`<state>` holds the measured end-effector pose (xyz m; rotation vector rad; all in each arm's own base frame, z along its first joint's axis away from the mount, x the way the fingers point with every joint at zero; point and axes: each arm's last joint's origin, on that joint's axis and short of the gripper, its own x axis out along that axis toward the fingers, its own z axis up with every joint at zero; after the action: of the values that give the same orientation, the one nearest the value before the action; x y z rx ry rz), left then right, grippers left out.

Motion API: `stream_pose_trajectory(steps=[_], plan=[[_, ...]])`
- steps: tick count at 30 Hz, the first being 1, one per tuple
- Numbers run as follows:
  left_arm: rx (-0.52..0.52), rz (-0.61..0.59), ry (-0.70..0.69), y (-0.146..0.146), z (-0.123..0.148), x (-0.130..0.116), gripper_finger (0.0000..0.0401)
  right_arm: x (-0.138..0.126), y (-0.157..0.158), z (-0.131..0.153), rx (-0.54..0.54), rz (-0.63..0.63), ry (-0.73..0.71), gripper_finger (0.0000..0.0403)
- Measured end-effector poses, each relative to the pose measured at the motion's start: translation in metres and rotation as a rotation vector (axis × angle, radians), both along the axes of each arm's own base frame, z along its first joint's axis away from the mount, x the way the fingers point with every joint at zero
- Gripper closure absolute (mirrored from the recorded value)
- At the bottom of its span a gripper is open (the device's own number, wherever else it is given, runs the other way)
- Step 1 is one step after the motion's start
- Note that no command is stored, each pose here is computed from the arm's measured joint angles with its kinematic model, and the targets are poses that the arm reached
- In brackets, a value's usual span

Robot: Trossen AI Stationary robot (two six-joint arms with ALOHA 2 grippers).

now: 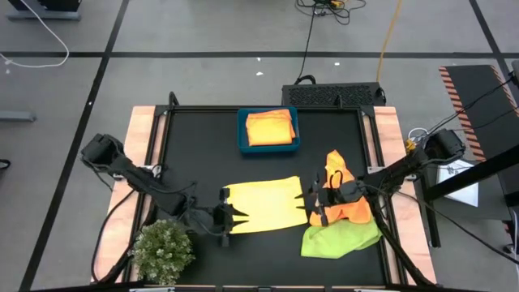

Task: Fold microfiber towels
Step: Fold the yellow microfiber towel

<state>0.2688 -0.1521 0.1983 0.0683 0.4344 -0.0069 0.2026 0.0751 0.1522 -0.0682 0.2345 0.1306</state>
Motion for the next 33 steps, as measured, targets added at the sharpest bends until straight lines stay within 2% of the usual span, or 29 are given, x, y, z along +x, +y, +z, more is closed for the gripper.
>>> stream_pose_trajectory(steps=[4, 9, 13, 18, 25, 33], plan=[[-0.046, -0.024, 0.048, -0.005, -0.02, 0.003, 0.0325, 0.0, 0.006, -0.009, -0.005, 0.027, 0.047, 0.0264], [-0.063, -0.014, 0.117, -0.005, -0.036, 0.006, 0.0325, 0.005, 0.012, -0.024, 0.058, 0.077, 0.158, 0.0264], [-0.087, 0.014, 0.151, -0.004, -0.042, 0.006, 0.0325, 0.019, 0.019, -0.032, 0.026, 0.061, 0.289, 0.0264], [-0.114, -0.013, 0.192, -0.007, -0.046, 0.004, 0.0325, 0.04, 0.028, -0.03, -0.034, 0.055, 0.419, 0.0264], [-0.108, -0.03, 0.203, -0.012, -0.047, 0.0, 0.0325, 0.053, 0.04, -0.014, -0.049, 0.107, 0.402, 0.0264], [-0.09, -0.009, 0.247, -0.009, -0.051, -0.003, 0.0325, 0.049, 0.043, -0.019, -0.043, 0.095, 0.48, 0.0264]])
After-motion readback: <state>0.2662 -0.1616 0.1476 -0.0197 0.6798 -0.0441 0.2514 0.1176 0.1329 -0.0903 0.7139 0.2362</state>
